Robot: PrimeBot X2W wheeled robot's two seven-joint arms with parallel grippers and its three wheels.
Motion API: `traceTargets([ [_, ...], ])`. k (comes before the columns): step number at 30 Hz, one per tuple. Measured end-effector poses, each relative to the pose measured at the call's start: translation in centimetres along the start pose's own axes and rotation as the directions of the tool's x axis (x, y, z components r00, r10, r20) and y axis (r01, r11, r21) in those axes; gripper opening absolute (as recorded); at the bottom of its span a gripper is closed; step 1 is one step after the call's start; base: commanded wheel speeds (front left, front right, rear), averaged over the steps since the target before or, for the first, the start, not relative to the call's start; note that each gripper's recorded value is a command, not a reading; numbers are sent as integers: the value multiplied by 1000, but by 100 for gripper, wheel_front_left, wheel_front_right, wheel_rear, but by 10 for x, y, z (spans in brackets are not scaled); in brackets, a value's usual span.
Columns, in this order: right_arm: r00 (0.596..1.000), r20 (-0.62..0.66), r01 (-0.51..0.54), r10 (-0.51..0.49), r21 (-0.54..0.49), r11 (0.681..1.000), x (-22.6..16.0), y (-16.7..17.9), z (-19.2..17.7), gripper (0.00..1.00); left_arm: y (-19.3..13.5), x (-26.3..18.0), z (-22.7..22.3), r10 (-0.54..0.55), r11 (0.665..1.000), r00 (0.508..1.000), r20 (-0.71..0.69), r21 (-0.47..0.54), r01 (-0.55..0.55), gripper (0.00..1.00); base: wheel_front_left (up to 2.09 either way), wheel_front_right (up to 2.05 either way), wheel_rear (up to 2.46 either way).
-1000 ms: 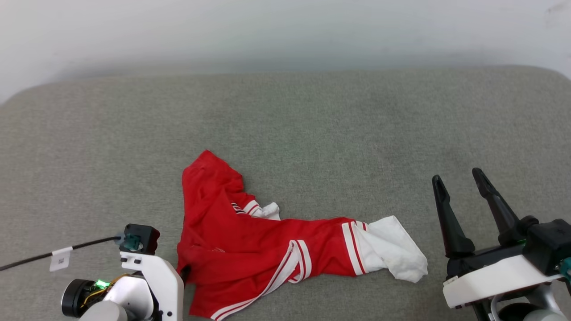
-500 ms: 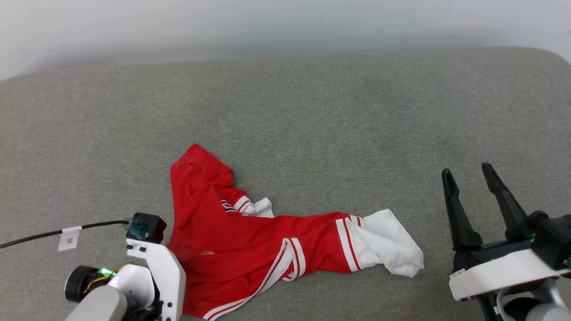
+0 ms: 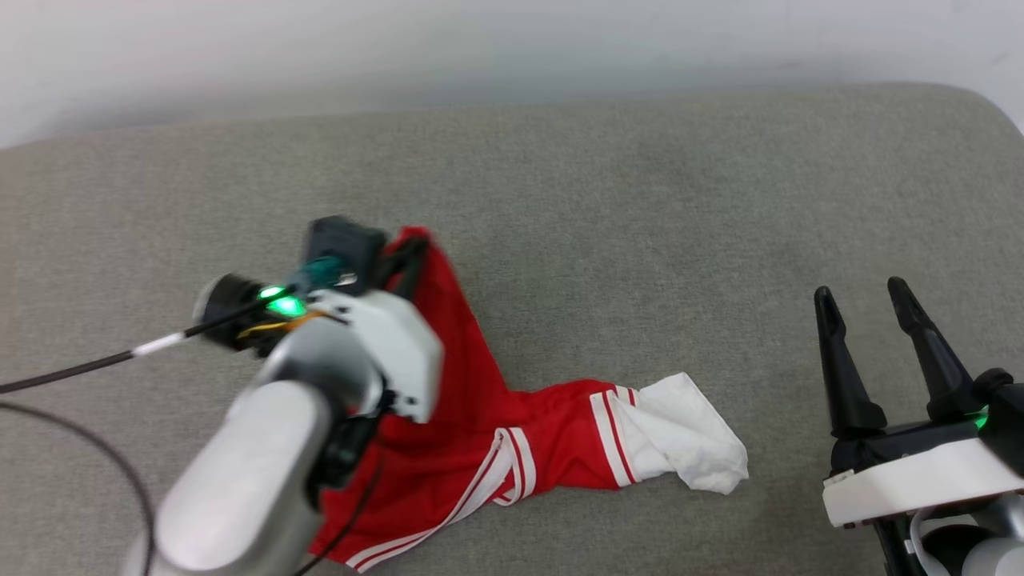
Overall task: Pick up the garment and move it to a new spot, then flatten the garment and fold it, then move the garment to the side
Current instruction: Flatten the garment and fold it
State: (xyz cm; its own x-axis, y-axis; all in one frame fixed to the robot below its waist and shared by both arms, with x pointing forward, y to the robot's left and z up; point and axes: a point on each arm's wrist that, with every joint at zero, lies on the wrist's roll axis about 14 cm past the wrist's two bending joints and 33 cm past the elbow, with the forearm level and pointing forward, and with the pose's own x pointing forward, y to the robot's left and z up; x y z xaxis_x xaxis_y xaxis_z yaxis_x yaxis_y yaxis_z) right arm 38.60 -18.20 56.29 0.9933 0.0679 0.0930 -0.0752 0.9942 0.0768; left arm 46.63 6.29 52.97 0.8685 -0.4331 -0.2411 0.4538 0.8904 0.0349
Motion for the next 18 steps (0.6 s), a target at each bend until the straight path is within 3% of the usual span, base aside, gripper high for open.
traceTargets([
  [5, 999, -5, 35, -35, 1, 999, 1, -12, -3, 100, -62, 31, 3, -175, 985, 985, 5, 1, 175, 0, 0, 0, 0],
  [10, 998, -19, 59, -59, -5, 998, 5, -21, -11, 100, -111, 50, -43, -319, 947, 938, -138, -10, 321, 0, 0, 0, 0],
  [18, 996, -47, 81, -81, -10, 997, 10, -29, -25, 100, -130, 61, -117, -380, 920, 853, -358, -52, 388, 0, 0, 0, 0],
])
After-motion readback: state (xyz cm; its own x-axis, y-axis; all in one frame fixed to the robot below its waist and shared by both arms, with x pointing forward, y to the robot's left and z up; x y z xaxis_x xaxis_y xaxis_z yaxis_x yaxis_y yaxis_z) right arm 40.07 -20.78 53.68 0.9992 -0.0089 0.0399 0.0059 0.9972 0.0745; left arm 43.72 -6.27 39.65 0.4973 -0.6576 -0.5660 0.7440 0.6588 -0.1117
